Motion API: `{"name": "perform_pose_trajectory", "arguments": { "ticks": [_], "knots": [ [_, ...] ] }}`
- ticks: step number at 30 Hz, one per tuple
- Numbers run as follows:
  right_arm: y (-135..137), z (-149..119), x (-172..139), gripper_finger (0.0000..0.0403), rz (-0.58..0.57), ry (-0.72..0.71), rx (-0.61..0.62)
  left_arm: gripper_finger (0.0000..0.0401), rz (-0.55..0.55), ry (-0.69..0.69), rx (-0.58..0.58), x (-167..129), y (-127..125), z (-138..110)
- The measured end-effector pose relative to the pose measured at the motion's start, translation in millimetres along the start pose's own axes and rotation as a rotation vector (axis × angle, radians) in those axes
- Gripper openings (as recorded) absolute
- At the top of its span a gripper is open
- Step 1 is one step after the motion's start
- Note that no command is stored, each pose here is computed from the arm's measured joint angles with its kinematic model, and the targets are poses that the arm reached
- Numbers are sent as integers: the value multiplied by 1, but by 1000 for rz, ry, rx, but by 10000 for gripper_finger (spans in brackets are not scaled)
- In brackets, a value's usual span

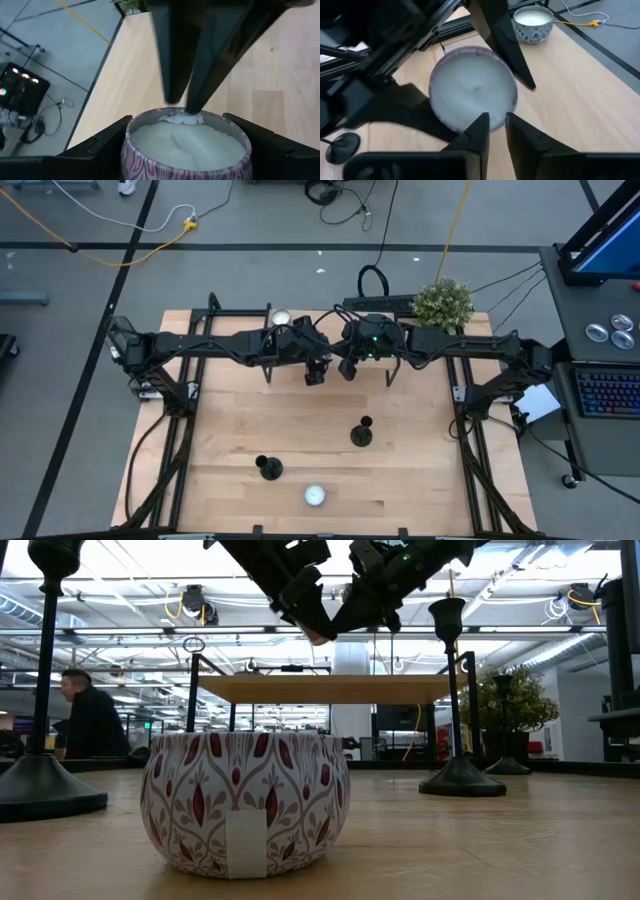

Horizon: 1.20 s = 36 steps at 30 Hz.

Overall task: Pick & Place candle stick holders
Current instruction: Put the pink scented candle on the shelf

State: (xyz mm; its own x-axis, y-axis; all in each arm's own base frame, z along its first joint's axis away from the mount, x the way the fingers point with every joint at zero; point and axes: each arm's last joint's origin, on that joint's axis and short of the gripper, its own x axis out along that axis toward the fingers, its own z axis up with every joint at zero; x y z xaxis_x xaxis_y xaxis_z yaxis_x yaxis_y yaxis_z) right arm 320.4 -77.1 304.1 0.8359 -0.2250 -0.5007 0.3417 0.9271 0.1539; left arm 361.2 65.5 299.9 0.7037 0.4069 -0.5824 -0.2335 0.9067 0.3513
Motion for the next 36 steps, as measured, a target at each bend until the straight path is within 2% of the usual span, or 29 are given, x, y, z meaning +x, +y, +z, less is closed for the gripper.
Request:
{"name": "perform_pose_trajectory", "arguments": {
  "ticks": [5, 8, 13, 18, 23, 29, 36],
  "knots": [
    [-4, 0, -19, 81, -69, 30, -27, 293, 49, 35, -70, 0, 2, -3],
    [-7, 2, -35, 87, -115, 28, -70, 291, 101, 51, -153, 0, 3, -4],
    [-12, 8, -63, 89, -133, 7, -141, 291, 226, 57, -361, -1, 6, -6],
    [-19, 10, -83, 89, -156, 1, -234, 291, 318, 31, -617, -3, 2, -7],
    [-26, 10, -92, 89, -179, 19, -309, 291, 382, 26, -778, -4, -12, -11],
    [-31, 10, -93, 89, -172, 31, -366, 291, 470, 25, -876, -10, -34, -16],
    [-34, 10, -93, 89, -133, 26, -369, 291, 607, 93, -871, -20, -53, -35]
  ]
}}
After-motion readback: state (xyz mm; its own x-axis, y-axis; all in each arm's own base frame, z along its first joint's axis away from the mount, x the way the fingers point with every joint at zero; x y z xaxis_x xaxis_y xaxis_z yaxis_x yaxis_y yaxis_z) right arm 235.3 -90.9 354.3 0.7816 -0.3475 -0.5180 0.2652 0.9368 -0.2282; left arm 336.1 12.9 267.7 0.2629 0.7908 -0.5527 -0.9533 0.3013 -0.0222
